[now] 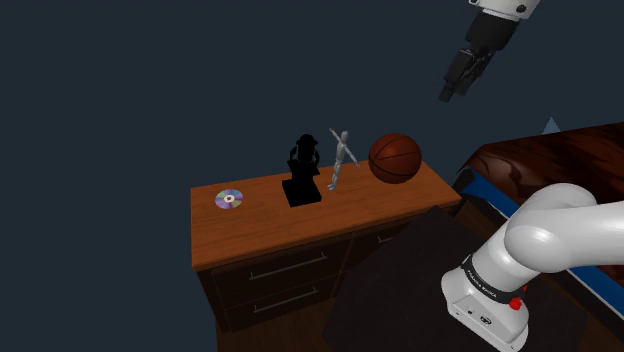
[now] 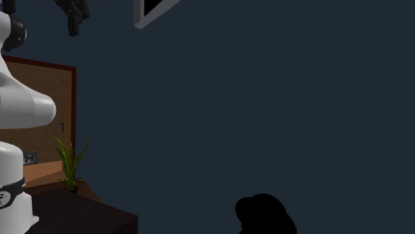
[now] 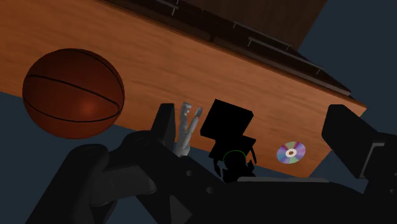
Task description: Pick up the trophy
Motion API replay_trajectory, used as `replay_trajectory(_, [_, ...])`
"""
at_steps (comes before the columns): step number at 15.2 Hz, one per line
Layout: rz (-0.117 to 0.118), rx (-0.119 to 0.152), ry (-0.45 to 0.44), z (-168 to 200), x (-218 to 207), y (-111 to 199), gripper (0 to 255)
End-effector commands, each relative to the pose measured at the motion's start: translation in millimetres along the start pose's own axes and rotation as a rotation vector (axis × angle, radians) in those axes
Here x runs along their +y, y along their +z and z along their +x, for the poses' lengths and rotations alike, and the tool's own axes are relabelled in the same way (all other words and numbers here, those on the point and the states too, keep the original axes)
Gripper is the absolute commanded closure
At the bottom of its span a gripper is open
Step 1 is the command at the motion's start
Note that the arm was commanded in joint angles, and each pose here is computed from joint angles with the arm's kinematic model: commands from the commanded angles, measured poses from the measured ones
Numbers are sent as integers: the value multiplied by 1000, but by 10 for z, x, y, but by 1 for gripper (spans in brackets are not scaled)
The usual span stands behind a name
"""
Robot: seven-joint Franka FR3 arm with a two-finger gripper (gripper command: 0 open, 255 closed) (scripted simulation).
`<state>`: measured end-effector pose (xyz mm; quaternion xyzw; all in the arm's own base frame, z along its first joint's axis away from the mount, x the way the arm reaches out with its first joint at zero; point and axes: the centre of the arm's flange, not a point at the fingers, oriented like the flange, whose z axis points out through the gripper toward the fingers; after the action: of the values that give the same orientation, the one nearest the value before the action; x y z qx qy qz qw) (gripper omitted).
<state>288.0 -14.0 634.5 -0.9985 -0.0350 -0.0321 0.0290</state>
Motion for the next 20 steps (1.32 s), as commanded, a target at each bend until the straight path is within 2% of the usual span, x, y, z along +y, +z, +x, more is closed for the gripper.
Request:
replay_trajectory(1, [0, 0, 0, 0, 0, 0, 0])
replay_trajectory(20, [-276, 38, -103, 1831, -911, 1606, 0])
